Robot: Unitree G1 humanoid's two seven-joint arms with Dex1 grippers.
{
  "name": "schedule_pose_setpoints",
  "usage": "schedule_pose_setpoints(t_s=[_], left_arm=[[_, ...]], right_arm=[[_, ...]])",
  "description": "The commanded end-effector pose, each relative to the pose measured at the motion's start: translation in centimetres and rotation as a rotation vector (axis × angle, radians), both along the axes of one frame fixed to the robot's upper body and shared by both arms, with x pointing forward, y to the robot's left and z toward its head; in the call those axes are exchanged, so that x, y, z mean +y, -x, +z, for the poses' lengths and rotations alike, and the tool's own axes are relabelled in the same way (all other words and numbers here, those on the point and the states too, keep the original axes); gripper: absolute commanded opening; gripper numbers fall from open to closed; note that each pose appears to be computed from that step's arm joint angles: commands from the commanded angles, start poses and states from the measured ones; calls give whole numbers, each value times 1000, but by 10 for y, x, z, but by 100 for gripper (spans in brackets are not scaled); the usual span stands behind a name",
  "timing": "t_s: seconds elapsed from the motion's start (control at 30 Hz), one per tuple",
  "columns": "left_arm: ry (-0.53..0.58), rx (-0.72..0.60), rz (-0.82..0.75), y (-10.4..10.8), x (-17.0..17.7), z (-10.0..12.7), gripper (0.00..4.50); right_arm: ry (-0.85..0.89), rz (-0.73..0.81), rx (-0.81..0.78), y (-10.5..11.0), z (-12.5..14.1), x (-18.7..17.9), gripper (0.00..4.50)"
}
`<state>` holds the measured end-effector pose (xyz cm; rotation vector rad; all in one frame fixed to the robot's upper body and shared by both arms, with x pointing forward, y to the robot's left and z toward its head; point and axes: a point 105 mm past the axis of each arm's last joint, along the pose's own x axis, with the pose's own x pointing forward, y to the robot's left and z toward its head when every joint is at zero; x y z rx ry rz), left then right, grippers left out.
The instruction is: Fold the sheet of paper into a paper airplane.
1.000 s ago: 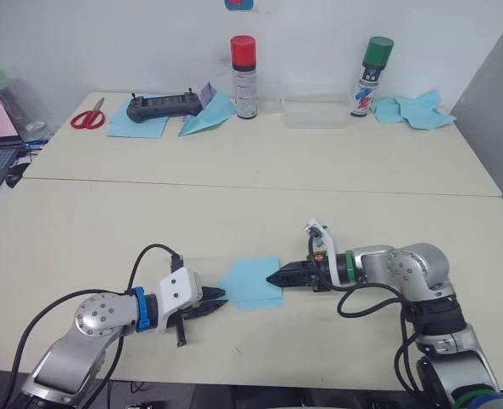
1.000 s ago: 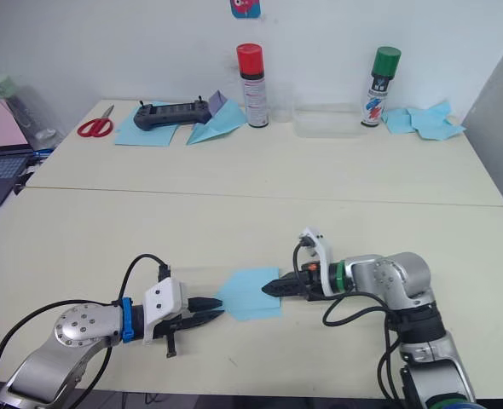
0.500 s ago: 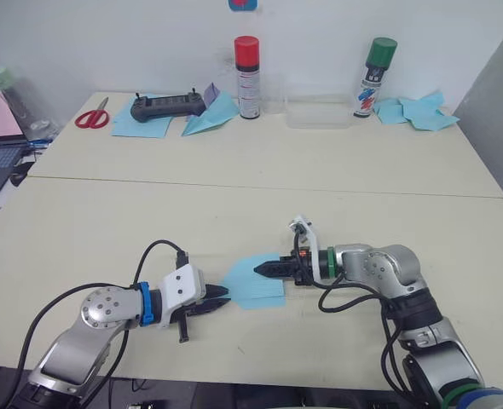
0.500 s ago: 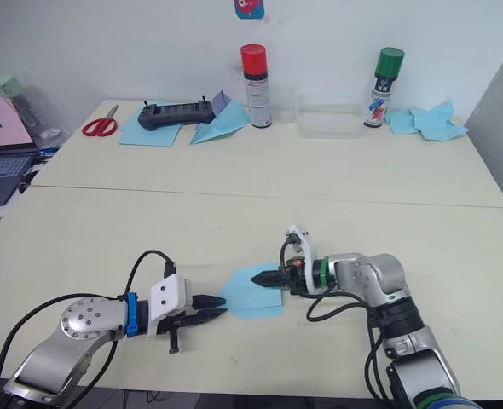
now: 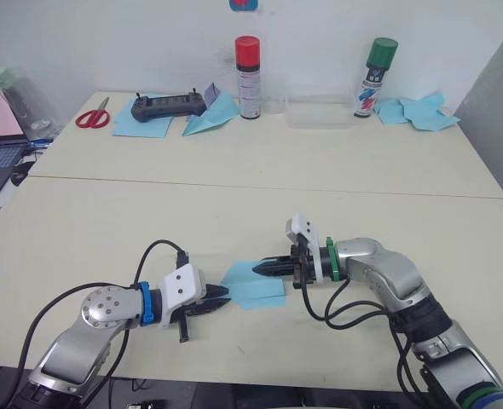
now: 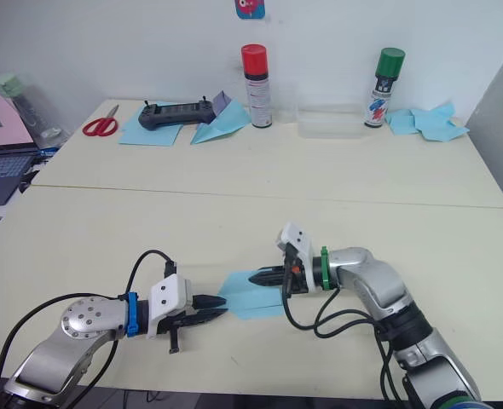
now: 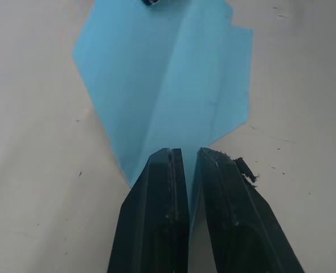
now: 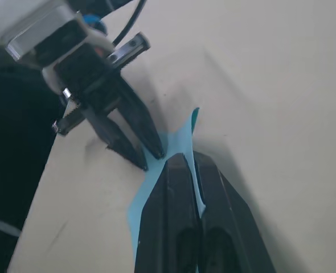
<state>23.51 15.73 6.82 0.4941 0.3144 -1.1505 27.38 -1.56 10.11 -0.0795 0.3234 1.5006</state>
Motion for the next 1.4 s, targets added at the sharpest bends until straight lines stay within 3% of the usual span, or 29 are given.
schedule_pose_setpoints(t_s=[0.03,0.33,0.77,0.97,1.1,1.23,1.4], left_arm=[[-43,65,19,5,8,-15,76],[-36,60,38,0,10,-10,76],[51,148,108,-4,21,2,76],[161,228,90,-8,24,44,76],[198,214,50,-15,14,69,76],[192,210,1,-13,-6,65,76],[123,210,-34,-4,-19,40,76]], right_arm=[[-35,99,-137,11,13,4,3],[12,187,-424,14,0,6,3],[72,300,-507,26,-28,-4,3],[110,358,-579,27,-36,-5,3],[118,368,-587,29,-40,-6,3],[132,363,-592,29,-42,-7,3],[134,346,-588,28,-41,-7,3]])
